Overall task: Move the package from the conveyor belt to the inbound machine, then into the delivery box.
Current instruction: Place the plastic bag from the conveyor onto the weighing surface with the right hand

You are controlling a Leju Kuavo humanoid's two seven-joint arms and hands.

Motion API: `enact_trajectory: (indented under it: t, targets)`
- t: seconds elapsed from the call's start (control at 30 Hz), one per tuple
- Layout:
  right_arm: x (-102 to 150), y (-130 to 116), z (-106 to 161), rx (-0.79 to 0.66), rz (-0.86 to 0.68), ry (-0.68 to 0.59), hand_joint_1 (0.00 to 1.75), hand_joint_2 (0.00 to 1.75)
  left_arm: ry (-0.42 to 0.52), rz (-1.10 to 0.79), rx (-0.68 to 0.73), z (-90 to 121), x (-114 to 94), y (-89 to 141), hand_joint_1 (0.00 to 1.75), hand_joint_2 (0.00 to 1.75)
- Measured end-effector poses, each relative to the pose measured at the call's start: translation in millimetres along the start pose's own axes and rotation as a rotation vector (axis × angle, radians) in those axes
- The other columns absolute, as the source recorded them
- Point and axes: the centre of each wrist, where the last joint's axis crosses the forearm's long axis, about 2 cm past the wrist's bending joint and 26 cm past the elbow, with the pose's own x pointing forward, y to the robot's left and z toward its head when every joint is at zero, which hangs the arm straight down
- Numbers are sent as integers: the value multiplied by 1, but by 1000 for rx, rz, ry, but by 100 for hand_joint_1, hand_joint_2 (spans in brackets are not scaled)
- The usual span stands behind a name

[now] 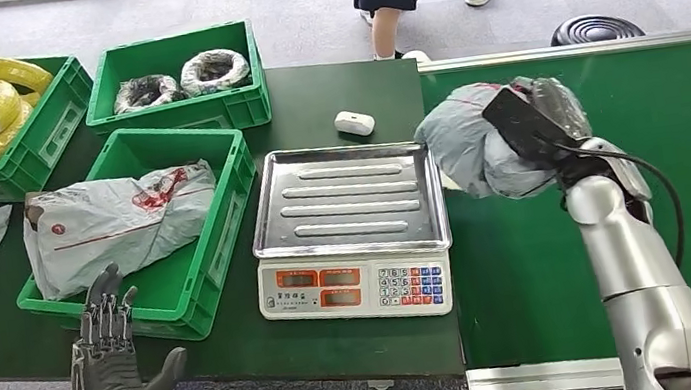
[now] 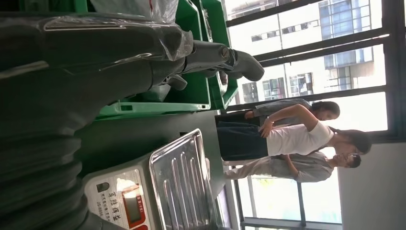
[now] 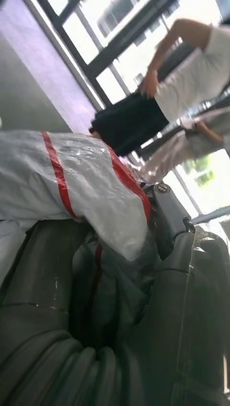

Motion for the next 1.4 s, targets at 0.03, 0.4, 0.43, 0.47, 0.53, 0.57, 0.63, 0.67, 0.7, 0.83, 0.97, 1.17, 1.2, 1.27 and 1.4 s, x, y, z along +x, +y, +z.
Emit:
enact_trajectory:
  t: [0.03, 0.4, 0.43, 0.47, 0.53, 0.57, 0.63, 0.67, 0.7, 0.83, 0.97, 1.17, 1.2, 1.27, 1.4]
  targets:
    - [13, 7, -7, 32, 16, -36, 175, 175, -2, 3, -7, -2, -1, -1, 0, 175]
    - [103, 62, -40, 232, 86, -222, 175, 175, -1, 8, -40, -8, -5, -3, 0, 175]
    - [105, 64, -41, 241, 88, -223, 175, 175, 2, 7, -41, -7, -5, -3, 0, 175]
    - [106, 66, -42, 248, 91, -222, 175, 175, 5, 6, -42, -6, -6, -2, 0, 175]
    - [106, 68, -42, 260, 97, -217, 130, 175, 12, 5, -44, -5, -7, -2, 0, 175]
    - [105, 69, -42, 265, 99, -214, 87, 175, 15, 5, -44, -4, -7, -2, 0, 175]
    - [103, 70, -43, 276, 105, -202, 0, 175, 19, 5, -43, -3, -8, -3, 0, 175]
    - [103, 70, -44, 283, 110, -191, 0, 175, 21, 3, -41, -3, -9, -3, 0, 175]
    - [102, 70, -45, 292, 117, -176, 0, 175, 22, 1, -38, -3, -9, -3, 0, 175]
    - [98, 74, -47, 330, 135, -134, 0, 175, 25, -6, -29, -2, -10, -3, 0, 175]
    - [95, 78, -45, 376, 96, -139, 0, 175, 26, -13, -29, -3, -10, -3, 0, 175]
    - [97, 80, -40, 452, -67, -165, 0, 175, 19, -58, -88, -10, -10, -9, 0, 175]
    - [98, 80, -39, 452, -92, -174, 0, 175, 18, -67, -98, -12, -9, -10, 0, 175]
    - [98, 79, -34, 444, -127, -189, 0, 175, 19, -89, -116, -17, -9, -12, 0, 175]
    - [95, 73, -22, 408, -182, -233, 0, 175, 15, -154, -165, -36, -7, -20, 0, 175]
